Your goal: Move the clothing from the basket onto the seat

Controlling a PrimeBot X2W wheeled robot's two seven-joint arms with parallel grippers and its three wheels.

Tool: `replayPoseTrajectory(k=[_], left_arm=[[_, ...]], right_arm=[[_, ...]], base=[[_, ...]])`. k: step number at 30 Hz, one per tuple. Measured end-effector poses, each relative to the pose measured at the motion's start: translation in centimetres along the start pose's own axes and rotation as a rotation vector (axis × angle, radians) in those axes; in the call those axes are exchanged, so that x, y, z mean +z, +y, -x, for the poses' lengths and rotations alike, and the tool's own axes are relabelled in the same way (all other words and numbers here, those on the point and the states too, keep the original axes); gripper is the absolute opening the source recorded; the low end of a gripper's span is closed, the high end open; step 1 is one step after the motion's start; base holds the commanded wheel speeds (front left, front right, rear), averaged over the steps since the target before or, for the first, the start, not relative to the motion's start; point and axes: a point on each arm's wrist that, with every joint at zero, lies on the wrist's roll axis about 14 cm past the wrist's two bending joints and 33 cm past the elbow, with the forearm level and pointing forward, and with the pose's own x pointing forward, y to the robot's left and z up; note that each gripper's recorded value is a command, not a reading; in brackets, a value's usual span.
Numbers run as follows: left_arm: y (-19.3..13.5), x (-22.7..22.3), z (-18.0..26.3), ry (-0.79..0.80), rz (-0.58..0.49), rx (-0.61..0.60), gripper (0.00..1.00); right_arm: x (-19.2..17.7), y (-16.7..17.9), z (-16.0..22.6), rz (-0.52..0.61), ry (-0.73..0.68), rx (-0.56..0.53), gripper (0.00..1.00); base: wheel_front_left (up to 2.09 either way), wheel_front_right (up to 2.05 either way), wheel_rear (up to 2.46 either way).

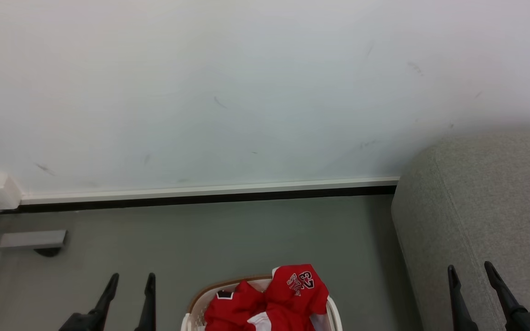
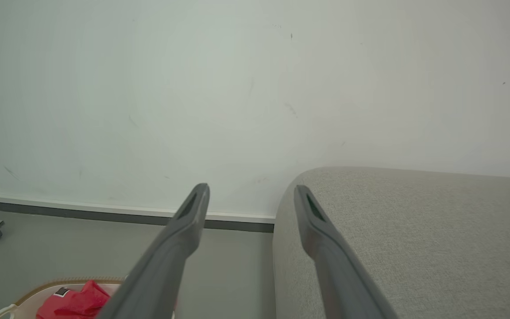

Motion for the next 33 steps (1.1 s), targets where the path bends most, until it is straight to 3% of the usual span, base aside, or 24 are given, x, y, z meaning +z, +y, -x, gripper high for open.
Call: replayPoseTrajectory(k=[9,17,25,33], left_arm=[[-1.5,-0.4,-1.0,0.011,0.002,-0.053,1.00],[-6.1,-1.5,-2.9,0.044,0.007,-0.203,1.00],[-14.1,-8.7,-3.4,0.304,-0.033,-0.503,1.00],[-18.4,-16.2,-3.0,0.635,-0.070,-0.687,1.00]], right_arm=[[0.4,-0.8,0.3,-0.006,-0.013,-0.027,1.00],[1.0,-2.1,1.2,-0.004,-0.029,-0.071,1.00],[1.5,-3.6,0.7,-0.007,-0.040,-0.119,1.00],[0.8,-5.0,-0.4,-0.011,-0.015,-0.160,1.00]], base=[[0.00,0.00,0.00],[0.00,0.00,0.00],[0.00,0.00,0.00],[0.00,0.00,0.00]])
